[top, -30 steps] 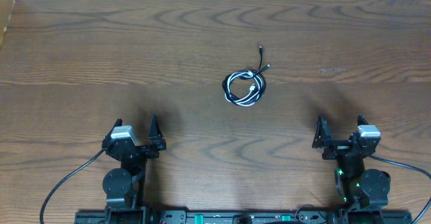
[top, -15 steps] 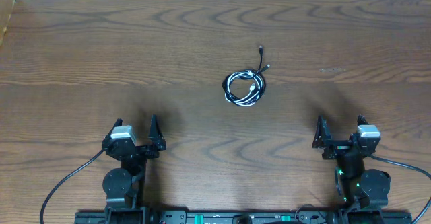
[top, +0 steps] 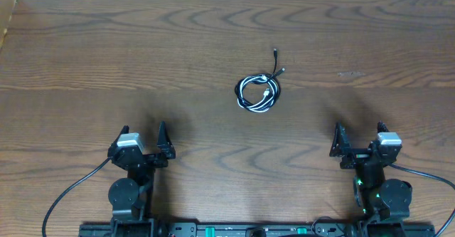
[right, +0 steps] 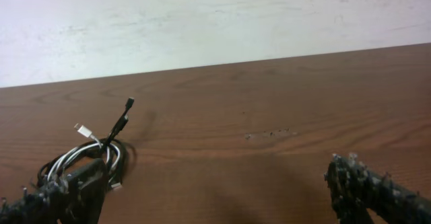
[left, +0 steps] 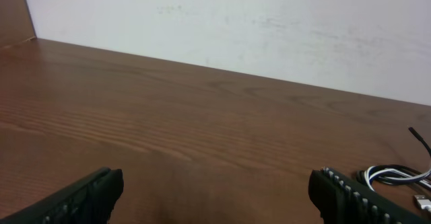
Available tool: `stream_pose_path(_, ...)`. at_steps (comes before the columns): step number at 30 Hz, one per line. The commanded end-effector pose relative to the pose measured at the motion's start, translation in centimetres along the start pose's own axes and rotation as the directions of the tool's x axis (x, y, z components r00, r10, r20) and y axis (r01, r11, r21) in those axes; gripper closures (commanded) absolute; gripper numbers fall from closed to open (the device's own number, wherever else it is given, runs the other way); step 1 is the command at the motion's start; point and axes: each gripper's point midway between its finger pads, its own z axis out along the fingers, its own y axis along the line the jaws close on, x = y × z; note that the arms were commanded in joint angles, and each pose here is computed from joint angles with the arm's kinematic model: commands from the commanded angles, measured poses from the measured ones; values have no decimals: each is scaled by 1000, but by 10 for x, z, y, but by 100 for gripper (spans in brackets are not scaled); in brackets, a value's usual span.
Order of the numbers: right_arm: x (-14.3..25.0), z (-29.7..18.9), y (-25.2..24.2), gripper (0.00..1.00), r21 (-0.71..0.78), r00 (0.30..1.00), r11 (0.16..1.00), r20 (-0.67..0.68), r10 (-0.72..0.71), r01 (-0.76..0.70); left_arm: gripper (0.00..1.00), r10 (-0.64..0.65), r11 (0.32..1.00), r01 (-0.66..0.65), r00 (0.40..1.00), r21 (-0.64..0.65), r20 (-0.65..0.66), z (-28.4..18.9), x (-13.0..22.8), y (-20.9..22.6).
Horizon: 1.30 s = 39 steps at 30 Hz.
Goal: Untangle cables
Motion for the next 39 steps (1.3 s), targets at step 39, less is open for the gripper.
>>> stream_pose_path(39,1,0,2,1,-11,997,997,-1,-79,79,7,17,1000,-18,999,-22,-44,0,13,5)
